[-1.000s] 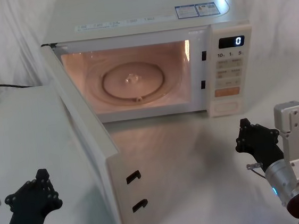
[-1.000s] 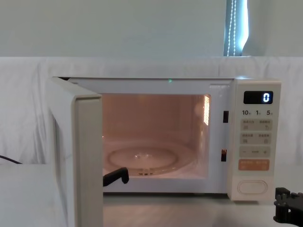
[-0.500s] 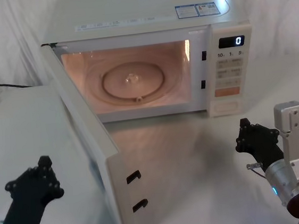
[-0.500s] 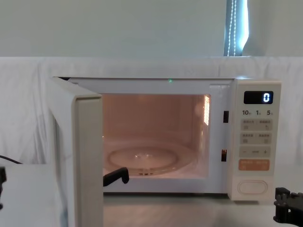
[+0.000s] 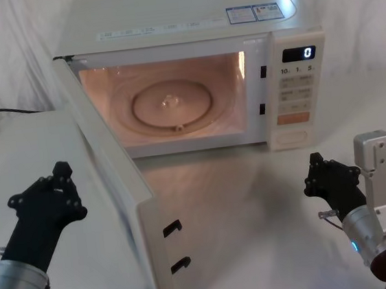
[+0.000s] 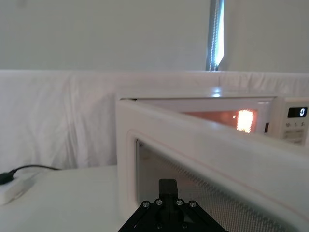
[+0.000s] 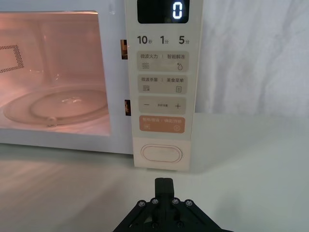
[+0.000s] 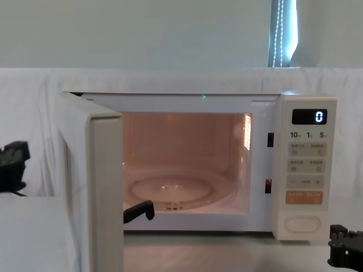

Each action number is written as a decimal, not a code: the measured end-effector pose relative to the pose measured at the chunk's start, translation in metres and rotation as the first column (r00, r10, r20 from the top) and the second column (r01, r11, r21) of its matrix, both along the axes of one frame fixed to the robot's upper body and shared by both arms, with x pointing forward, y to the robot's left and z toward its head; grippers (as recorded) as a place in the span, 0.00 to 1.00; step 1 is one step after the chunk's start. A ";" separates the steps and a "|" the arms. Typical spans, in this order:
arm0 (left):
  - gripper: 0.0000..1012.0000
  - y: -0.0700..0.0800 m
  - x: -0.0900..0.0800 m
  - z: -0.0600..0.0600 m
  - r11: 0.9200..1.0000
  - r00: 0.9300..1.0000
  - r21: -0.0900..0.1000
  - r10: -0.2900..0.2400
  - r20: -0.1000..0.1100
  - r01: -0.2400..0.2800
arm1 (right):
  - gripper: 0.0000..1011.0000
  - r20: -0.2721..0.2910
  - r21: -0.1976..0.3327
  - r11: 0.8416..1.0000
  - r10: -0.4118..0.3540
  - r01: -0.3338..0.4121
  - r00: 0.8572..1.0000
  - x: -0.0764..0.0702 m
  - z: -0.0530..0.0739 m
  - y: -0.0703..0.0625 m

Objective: Press the button to open the microwave door with one hand; close the microwave door with the other hand.

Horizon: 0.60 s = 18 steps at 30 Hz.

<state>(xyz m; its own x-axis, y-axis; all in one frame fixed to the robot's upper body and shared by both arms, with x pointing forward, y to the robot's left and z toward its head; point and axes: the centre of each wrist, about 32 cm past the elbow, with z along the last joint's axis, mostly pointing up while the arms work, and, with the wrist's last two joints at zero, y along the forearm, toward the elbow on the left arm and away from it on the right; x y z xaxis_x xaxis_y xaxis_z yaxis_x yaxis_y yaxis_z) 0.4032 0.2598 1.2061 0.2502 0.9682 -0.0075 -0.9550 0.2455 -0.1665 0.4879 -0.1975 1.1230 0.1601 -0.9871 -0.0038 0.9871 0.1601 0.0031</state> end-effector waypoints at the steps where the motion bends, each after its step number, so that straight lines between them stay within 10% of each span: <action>1: 0.00 0.000 0.001 0.001 1.000 1.000 0.000 -0.004 0.004 0.004 | 0.00 0.000 0.000 1.000 0.000 0.000 1.000 0.000 0.000 0.000; 18: 0.00 -0.007 0.020 0.012 0.995 0.995 0.017 -0.098 0.013 0.098 | 0.00 0.000 0.000 1.000 0.000 0.000 1.000 0.000 0.000 0.000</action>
